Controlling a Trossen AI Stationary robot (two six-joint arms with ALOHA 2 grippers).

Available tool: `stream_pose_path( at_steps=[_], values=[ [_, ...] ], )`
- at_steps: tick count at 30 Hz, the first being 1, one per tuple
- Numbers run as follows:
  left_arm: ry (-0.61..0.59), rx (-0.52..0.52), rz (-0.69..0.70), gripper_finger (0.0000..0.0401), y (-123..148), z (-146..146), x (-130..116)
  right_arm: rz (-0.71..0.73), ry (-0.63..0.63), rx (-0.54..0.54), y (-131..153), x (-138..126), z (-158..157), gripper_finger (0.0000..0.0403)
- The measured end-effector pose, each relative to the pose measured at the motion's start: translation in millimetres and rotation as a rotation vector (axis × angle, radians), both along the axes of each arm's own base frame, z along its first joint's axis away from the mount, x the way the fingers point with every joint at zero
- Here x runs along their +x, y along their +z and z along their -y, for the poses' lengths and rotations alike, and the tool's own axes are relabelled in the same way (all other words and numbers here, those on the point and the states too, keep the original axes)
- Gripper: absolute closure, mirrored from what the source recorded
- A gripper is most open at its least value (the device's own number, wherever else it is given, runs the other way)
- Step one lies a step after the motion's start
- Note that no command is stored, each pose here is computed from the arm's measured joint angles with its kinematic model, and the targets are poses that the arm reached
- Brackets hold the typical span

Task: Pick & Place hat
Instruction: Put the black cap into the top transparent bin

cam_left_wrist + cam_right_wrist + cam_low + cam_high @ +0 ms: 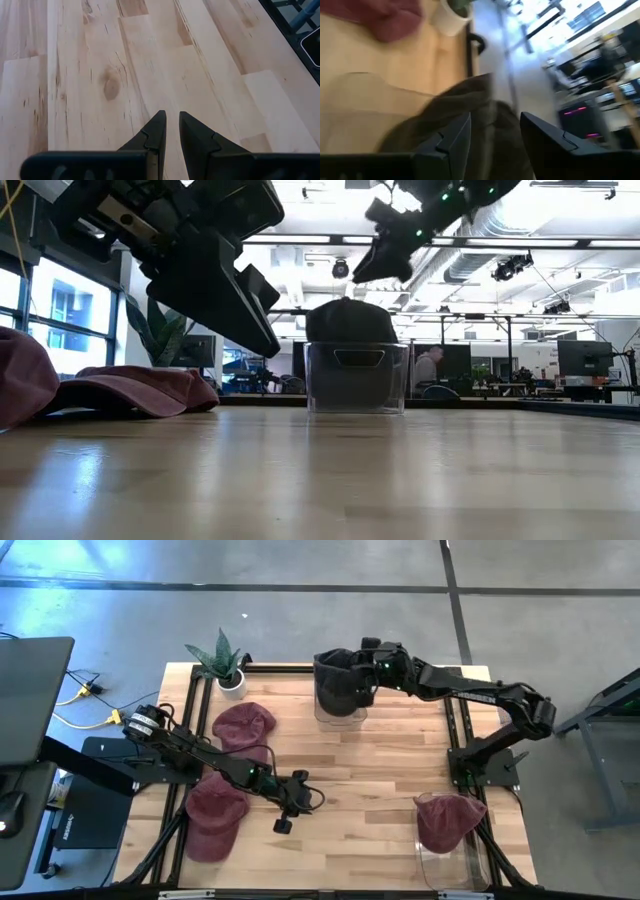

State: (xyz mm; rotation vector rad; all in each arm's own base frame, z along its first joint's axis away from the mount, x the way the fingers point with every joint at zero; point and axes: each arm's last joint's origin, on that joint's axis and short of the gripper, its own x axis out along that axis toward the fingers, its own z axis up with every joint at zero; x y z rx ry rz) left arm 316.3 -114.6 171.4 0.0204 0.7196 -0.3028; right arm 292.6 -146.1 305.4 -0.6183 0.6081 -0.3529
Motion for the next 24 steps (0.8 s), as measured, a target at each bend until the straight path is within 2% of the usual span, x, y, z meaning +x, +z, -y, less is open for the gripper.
stream_pose_path(
  at_steps=[4,7,10,13,19,24],
  values=[
    [0.0,0.0,0.0,0.0353,0,0,0,-0.041,-0.008,0.18,1,-16,-11,0.0244],
    [0.001,0.0,0.0,0.0353,0,0,0,-0.149,-0.055,0.311,-11,-27,-10,0.0256],
    [0.002,-0.002,-0.001,0.0353,0,0,0,-0.26,-0.113,0.386,-26,-33,-6,0.0272],
    [0.002,-0.003,0.0,0.0353,0,0,0,-0.294,-0.186,0.382,-39,-30,7,0.029],
    [0.003,-0.003,0.002,0.0353,0,0,0,-0.238,-0.312,0.283,-60,-13,37,0.0328],
    [0.001,-0.001,0.002,0.0353,0,0,0,-0.266,-0.446,0.194,-68,-12,48,0.035]
  ],
)
